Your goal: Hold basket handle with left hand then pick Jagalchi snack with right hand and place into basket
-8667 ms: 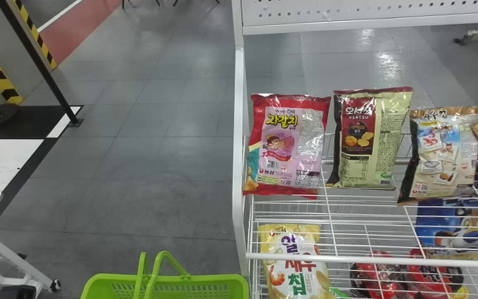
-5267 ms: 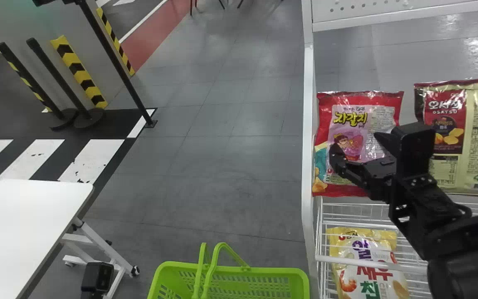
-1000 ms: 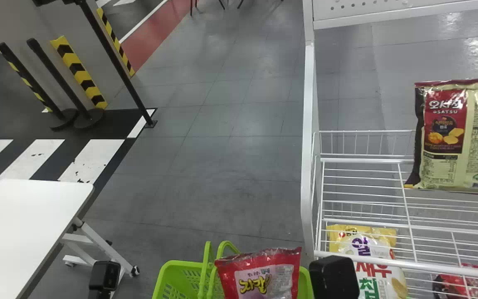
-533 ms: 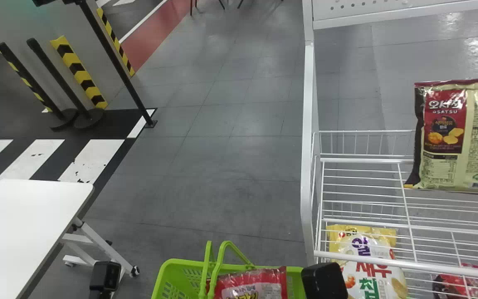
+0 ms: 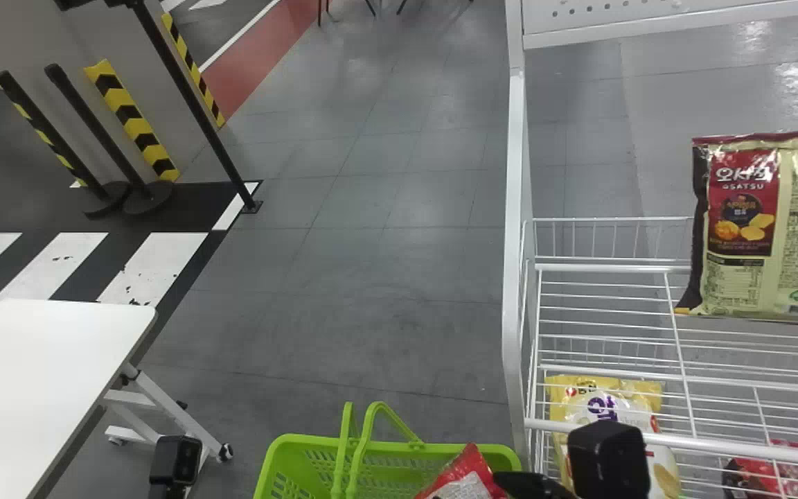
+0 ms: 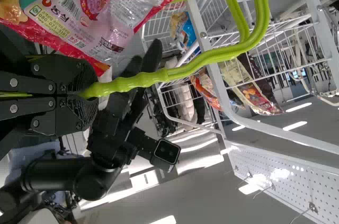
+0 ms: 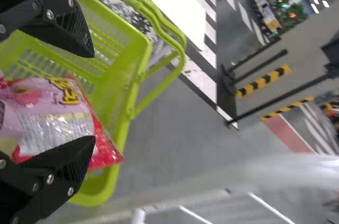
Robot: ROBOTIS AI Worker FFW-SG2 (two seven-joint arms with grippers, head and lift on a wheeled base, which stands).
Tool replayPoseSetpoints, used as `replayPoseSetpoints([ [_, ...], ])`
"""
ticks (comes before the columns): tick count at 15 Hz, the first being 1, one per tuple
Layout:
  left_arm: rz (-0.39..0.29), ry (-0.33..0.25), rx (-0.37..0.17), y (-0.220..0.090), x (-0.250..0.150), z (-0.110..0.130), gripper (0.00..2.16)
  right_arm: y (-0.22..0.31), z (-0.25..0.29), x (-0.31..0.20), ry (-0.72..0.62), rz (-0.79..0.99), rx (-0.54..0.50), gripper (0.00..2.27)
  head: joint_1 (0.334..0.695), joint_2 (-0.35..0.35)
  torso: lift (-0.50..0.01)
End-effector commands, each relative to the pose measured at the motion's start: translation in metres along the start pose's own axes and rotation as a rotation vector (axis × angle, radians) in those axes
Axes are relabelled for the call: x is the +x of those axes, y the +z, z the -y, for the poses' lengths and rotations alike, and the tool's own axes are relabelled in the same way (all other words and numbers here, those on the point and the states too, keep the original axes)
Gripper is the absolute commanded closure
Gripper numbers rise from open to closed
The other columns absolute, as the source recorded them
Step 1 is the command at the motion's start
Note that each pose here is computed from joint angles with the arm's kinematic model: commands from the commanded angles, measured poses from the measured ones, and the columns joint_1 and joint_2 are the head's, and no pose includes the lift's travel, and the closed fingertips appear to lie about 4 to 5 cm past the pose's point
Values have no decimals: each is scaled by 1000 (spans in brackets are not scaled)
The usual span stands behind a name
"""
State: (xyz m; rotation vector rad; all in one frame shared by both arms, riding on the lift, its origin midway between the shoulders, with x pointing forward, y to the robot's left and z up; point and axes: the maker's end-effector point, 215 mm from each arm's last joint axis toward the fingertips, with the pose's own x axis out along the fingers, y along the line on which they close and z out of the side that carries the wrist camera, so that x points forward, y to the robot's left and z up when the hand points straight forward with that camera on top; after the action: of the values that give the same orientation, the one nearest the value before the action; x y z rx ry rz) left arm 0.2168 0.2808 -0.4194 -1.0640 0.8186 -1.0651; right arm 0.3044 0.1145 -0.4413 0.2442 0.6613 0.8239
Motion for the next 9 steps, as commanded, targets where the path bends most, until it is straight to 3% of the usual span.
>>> replayPoseSetpoints([
  [1, 2, -8, -1, 1, -1, 1, 2145, 15, 22, -21, -73, 98, -11, 36, 695, 350, -9],
  [9, 13, -7, -5, 7, 0, -4, 2148, 56, 102, -117, -306, 433, -121, 56, 695, 350, -9],
])
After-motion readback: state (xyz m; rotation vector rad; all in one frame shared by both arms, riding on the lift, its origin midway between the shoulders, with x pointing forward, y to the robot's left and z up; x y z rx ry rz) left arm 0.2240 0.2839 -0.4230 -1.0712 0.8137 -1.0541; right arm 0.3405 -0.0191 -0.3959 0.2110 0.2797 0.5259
